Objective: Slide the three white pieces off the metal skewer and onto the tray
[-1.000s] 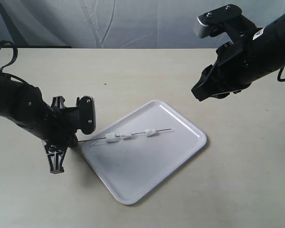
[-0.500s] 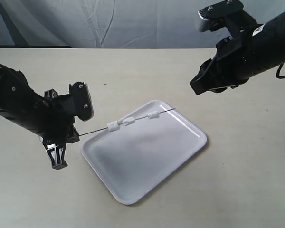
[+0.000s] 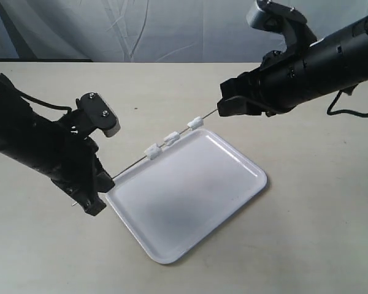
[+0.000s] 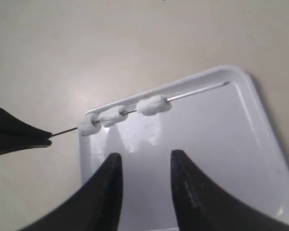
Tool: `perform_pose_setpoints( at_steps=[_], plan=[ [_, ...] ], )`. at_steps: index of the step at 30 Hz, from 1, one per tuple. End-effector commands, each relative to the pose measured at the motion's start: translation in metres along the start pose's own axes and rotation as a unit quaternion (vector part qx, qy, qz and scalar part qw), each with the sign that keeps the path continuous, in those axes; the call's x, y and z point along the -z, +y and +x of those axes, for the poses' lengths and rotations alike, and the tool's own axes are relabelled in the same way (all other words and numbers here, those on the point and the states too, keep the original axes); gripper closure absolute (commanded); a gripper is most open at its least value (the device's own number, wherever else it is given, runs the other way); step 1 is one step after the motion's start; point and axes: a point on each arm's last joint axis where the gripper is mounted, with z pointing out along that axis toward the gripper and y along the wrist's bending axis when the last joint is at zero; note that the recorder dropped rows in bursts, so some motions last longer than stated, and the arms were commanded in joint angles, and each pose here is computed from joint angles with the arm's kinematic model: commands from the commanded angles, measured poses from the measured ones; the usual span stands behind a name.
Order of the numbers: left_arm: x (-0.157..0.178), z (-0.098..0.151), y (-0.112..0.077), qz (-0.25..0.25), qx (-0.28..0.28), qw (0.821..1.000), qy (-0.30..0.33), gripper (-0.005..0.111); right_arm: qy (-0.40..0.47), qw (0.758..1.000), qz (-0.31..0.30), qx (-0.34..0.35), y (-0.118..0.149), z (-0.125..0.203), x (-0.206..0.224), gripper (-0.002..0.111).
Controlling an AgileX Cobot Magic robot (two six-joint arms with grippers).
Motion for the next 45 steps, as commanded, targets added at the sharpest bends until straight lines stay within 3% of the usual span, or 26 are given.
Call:
perform_pose_setpoints(
  at_steps=[1,7,17,27,34,45],
  plan=[
    [0.003,0.003,-0.005,0.002,0.059,0.998,0.009,0.107,0.009,0.998,-0.025,-0.060,-0.002,0.008,-0.013,0.073],
    [0.005,0.009,-0.009,0.006,0.094,0.995,0.012,0.107,0.004,0.990,-0.046,-0.131,-0.006,0.012,-0.025,0.059],
    [0.017,0.018,-0.024,0.030,0.143,0.989,-0.003,0.107,-0.017,0.973,-0.116,-0.197,-0.003,0.008,-0.043,0.061],
    [0.022,0.031,-0.037,0.062,0.163,0.985,0.006,0.107,0.009,0.972,-0.122,-0.199,0.010,0.022,-0.084,0.061],
    [0.029,0.042,-0.046,0.061,0.181,0.981,-0.017,0.107,-0.003,0.968,-0.127,-0.216,0.008,0.021,-0.089,0.061],
    [0.027,0.033,-0.061,0.060,0.147,0.987,-0.036,0.107,-0.003,0.962,-0.153,-0.224,0.015,0.022,-0.095,0.061]
  ],
)
